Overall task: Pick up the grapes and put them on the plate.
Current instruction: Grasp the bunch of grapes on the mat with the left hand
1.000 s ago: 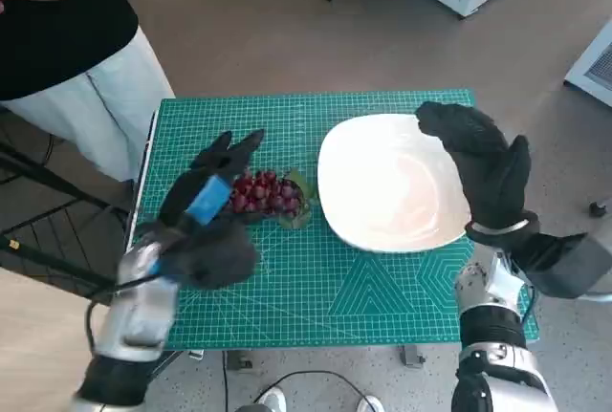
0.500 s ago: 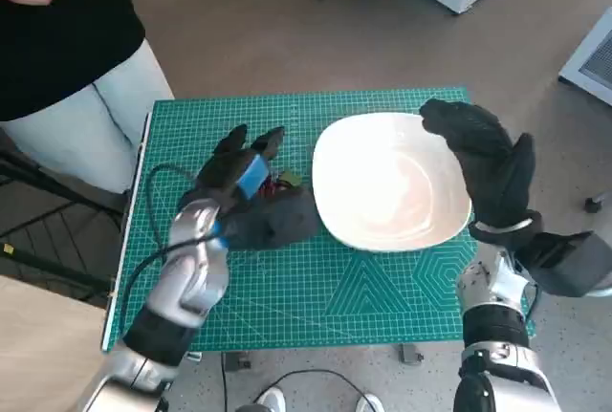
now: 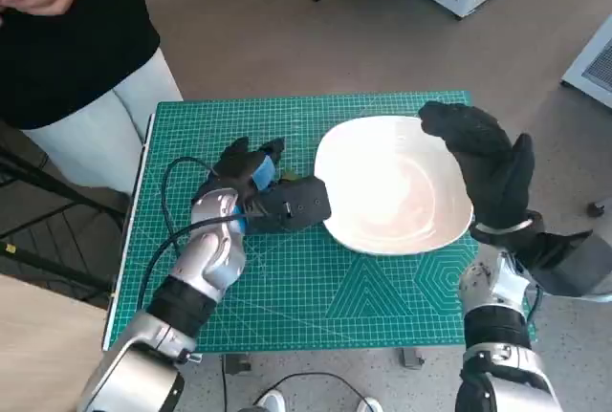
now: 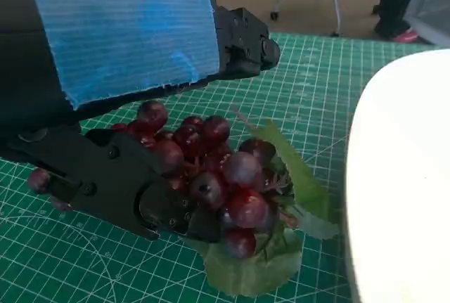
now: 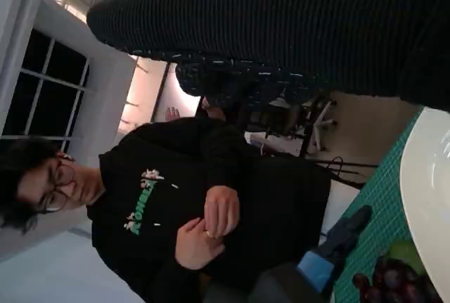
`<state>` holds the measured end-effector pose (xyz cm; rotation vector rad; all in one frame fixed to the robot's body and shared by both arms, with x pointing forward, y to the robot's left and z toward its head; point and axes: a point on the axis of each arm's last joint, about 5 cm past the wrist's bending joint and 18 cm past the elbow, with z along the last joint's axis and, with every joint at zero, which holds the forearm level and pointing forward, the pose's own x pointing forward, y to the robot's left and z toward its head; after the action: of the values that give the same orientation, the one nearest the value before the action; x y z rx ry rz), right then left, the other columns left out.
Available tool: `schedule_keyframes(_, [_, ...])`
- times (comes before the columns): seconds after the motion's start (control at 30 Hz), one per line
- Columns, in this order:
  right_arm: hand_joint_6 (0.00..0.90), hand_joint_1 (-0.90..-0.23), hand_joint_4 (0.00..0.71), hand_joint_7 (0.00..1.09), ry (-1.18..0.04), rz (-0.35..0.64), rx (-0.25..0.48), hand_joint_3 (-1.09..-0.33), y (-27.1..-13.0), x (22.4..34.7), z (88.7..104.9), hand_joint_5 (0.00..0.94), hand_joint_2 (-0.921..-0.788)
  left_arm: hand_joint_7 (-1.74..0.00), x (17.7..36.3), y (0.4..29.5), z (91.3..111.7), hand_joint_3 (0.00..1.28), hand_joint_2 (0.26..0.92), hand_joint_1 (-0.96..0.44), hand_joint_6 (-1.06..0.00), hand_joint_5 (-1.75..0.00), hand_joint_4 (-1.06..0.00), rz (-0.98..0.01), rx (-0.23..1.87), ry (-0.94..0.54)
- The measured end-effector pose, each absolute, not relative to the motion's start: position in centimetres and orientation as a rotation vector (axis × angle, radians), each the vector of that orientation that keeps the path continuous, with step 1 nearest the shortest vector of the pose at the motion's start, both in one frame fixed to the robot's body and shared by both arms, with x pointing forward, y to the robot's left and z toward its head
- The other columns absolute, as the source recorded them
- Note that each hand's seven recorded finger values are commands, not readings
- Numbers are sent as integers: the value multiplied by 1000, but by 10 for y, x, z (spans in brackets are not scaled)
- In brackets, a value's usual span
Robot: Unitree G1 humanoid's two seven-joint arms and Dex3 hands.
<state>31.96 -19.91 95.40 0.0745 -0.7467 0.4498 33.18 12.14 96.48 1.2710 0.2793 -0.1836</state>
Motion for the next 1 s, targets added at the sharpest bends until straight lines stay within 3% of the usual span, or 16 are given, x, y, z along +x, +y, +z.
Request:
schedule_keyframes(0.6, [434, -573, 357, 2, -744, 449, 77, -574, -200, 319, 953, 2, -921, -13, 342, 122, 945, 3, 768, -445, -197, -8, -23, -210, 1269, 375])
schedule_keyframes(1.0, [434, -576, 357, 1, -744, 452, 77, -574, -200, 319, 953, 1, -921, -22, 346, 123, 946, 3, 775, -384, -268, -22, -152, -222, 1265, 415])
